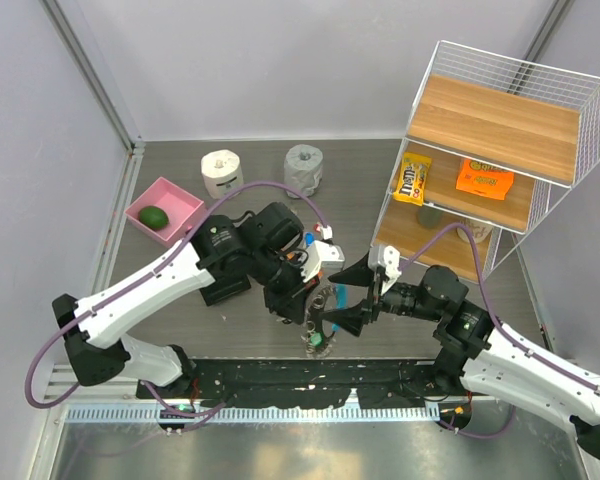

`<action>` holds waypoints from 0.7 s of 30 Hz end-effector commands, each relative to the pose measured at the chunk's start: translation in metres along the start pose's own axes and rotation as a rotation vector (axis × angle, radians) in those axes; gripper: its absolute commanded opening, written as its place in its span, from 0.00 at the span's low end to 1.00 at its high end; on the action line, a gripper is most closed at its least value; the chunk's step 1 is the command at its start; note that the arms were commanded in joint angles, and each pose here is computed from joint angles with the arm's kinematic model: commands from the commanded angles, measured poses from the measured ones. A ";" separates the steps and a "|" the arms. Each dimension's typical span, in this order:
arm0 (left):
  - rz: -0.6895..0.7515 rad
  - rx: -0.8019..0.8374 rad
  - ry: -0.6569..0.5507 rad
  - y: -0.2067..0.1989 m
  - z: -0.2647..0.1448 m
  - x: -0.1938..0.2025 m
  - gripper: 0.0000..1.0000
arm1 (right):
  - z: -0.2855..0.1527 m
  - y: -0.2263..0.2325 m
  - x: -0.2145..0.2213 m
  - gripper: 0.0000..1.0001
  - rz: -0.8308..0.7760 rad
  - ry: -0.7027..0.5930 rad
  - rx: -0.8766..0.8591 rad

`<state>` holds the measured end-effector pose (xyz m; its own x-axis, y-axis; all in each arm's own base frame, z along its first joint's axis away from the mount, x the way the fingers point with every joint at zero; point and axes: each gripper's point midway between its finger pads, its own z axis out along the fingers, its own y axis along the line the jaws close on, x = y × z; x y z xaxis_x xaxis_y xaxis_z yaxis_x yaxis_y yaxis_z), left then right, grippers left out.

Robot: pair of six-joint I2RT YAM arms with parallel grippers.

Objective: Remove the keys from the keyring

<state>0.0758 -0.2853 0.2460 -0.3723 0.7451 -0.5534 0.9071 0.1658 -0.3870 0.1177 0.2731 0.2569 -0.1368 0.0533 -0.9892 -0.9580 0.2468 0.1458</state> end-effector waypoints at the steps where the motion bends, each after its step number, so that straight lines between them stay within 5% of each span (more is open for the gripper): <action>1: 0.047 0.109 0.012 -0.026 -0.013 -0.004 0.00 | -0.001 0.015 -0.018 0.89 -0.148 -0.061 -0.105; 11: 0.080 0.098 0.112 -0.029 -0.007 0.006 0.00 | -0.002 0.027 -0.009 1.00 -0.341 -0.015 -0.223; 21: 0.110 0.066 0.106 -0.029 -0.011 0.003 0.00 | 0.022 0.036 -0.003 0.80 -0.242 0.072 -0.342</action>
<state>0.0515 -0.2783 0.2451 -0.2788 0.8476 -0.4515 0.9101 0.0831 -0.4061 0.0939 0.2941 0.2516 0.1048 -0.0577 -0.9928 -0.9940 -0.0380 -0.1027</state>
